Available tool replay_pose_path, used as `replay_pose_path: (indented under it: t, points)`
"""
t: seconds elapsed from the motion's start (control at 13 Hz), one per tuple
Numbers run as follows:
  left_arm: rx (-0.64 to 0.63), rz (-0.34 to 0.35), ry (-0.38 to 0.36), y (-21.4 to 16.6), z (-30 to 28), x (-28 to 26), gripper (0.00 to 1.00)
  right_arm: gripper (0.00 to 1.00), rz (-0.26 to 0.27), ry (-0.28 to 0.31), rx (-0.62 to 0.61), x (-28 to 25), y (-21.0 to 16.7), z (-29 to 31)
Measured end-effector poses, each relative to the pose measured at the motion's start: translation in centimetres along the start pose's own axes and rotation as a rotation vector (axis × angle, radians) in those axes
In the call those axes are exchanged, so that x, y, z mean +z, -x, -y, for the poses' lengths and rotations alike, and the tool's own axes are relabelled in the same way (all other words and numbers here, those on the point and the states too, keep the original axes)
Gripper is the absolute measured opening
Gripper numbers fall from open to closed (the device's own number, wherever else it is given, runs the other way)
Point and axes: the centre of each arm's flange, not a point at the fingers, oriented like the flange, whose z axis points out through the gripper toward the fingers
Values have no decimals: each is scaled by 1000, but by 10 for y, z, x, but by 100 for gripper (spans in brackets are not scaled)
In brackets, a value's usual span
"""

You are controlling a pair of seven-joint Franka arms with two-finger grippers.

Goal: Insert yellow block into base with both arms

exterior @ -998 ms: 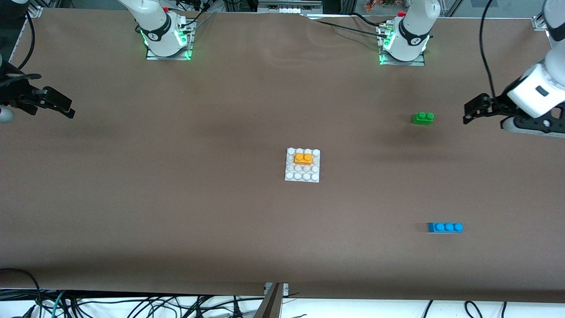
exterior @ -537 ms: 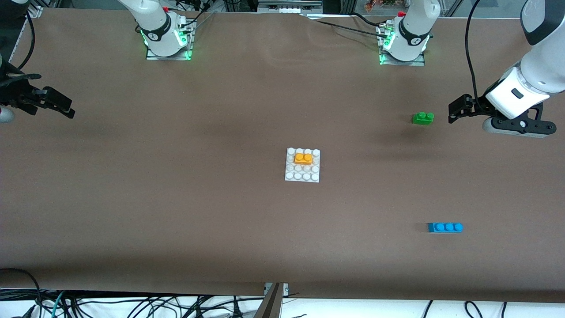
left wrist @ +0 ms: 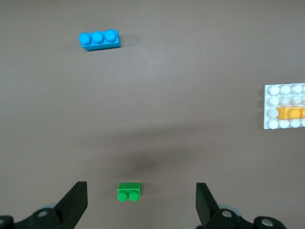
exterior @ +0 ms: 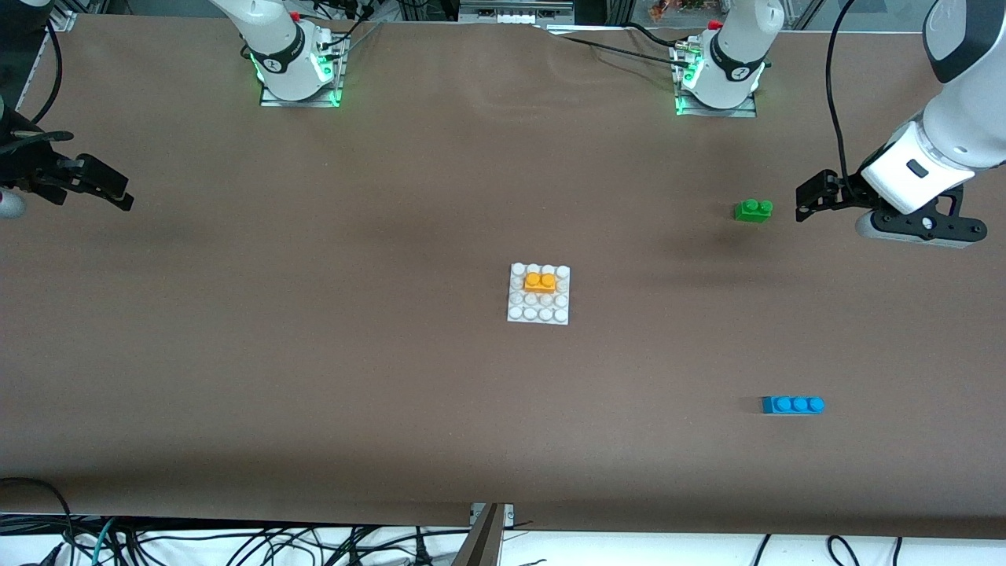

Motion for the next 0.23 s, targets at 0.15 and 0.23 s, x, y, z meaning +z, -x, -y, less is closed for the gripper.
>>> replay_pose_path:
  t: [0.15, 0.23]
  points:
    - [-1, 0, 0, -2, 1, 1, 100, 100, 0, 0, 0, 0, 0, 0]
    - [-1, 0, 0, -2, 1, 1, 100, 100, 0, 0, 0, 0, 0, 0]
